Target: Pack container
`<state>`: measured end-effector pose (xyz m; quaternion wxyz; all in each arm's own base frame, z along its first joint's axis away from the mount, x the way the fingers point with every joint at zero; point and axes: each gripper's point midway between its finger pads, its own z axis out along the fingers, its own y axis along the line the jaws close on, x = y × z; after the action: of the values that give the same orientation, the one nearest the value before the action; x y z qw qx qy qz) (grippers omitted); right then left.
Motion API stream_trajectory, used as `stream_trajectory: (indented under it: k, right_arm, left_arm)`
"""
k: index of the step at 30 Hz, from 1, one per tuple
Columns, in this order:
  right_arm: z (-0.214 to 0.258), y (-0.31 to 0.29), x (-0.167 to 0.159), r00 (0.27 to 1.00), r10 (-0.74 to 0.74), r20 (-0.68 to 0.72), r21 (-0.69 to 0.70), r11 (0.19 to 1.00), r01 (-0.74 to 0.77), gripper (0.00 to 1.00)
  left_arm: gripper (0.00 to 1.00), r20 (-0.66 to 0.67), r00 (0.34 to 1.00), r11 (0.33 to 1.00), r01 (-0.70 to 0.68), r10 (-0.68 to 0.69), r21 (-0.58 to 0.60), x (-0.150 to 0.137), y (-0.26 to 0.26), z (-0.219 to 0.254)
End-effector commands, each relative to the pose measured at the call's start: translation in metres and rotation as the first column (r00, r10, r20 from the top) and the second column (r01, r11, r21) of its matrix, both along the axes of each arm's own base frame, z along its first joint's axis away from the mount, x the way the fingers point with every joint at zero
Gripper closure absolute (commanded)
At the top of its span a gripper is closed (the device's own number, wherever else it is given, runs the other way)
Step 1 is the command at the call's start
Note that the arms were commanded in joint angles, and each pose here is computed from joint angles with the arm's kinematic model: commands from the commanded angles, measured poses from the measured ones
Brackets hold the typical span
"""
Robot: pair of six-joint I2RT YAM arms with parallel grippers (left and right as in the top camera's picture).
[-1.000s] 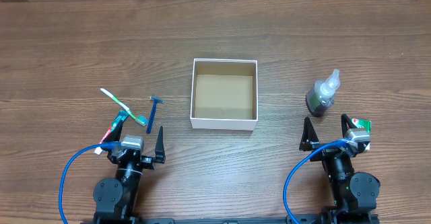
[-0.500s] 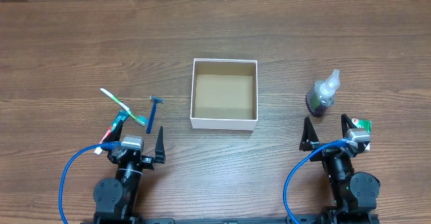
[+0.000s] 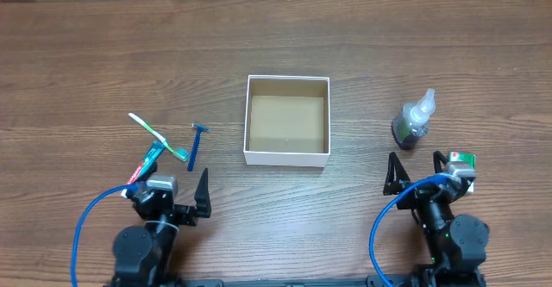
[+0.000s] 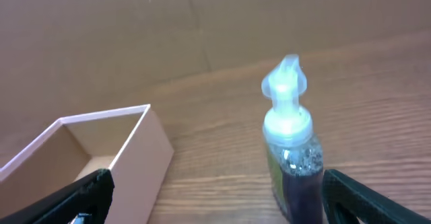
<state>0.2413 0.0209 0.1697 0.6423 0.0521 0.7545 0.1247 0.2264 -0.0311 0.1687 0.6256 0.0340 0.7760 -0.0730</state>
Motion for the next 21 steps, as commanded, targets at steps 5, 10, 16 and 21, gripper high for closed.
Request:
stream_trajectory:
  k: [5, 10, 16, 21]
  right_arm:
    - [0.083, -0.001, 0.024, 0.993, -0.005, -0.119, 0.0, 1.0, 0.005, 0.0]
    - [0.085, -0.012, 0.055, 0.919, -0.056, -0.391, -0.1, 0.995, 0.018, 0.0]
    - [0.054, -0.033, 0.094, 0.797, -0.177, -0.577, -0.187, 0.979, 0.082, 0.0]
    - [-0.001, -0.035, 0.106, 0.691, -0.177, -0.701, -0.232, 0.973, 0.015, 0.0]
  left_arm:
    - [0.0, -0.054, 0.999, 1.0, -0.007, 0.005, -0.029, -0.009, 0.001, 0.096]
    - [0.0, -0.264, 0.965, 1.0, -0.011, 0.007, -0.013, 0.0, 0.0, 0.091]
    - [0.0, -0.422, 0.907, 1.0, -0.009, 0.007, -0.003, 0.018, -0.002, 0.061]
    - [0.0, -0.48, 0.877, 1.0, -0.009, 0.009, 0.002, 0.025, -0.002, 0.046]
